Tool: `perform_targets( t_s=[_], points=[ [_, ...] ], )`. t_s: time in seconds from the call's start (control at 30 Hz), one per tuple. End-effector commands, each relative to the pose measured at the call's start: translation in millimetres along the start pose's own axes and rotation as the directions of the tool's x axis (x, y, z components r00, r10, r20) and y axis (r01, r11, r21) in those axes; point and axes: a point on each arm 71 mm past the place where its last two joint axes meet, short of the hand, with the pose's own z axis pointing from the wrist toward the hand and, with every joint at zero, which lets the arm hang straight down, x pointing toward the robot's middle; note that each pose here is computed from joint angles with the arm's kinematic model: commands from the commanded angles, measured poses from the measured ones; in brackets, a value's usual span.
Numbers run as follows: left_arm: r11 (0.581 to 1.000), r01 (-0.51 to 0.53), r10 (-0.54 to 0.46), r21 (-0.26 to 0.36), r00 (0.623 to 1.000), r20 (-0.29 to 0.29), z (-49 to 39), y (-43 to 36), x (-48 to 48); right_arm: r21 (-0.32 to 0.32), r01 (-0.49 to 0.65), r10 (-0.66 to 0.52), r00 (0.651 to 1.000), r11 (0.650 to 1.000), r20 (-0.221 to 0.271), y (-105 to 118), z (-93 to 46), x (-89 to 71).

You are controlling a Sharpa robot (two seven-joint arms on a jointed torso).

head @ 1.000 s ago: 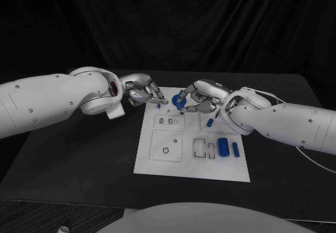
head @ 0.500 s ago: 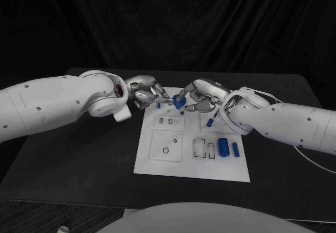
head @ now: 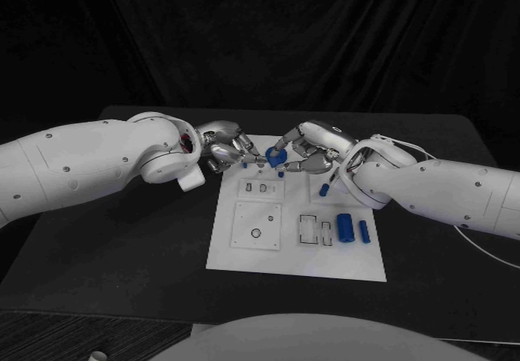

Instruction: Assemble the parts on the task board

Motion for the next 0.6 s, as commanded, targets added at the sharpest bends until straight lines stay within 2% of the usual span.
perform_targets(
  t_s=[0.03, 0.6],
  points=[
    [1.0, 0.015, -0.015, -0.026, 1.0, 0.014, 2.6, 1.1, -0.1, -0.019, 0.003, -0.002, 1.0, 1.0, 0.023, 2.8, 0.9, -1.7],
    [0.999, 0.012, -0.013, 0.044, 1.0, 0.022, 8.0, -4.9, 0.7, -0.022, -0.003, 0.004, 1.0, 1.0, 0.005, 4.7, 3.3, 0.8]
  ],
)
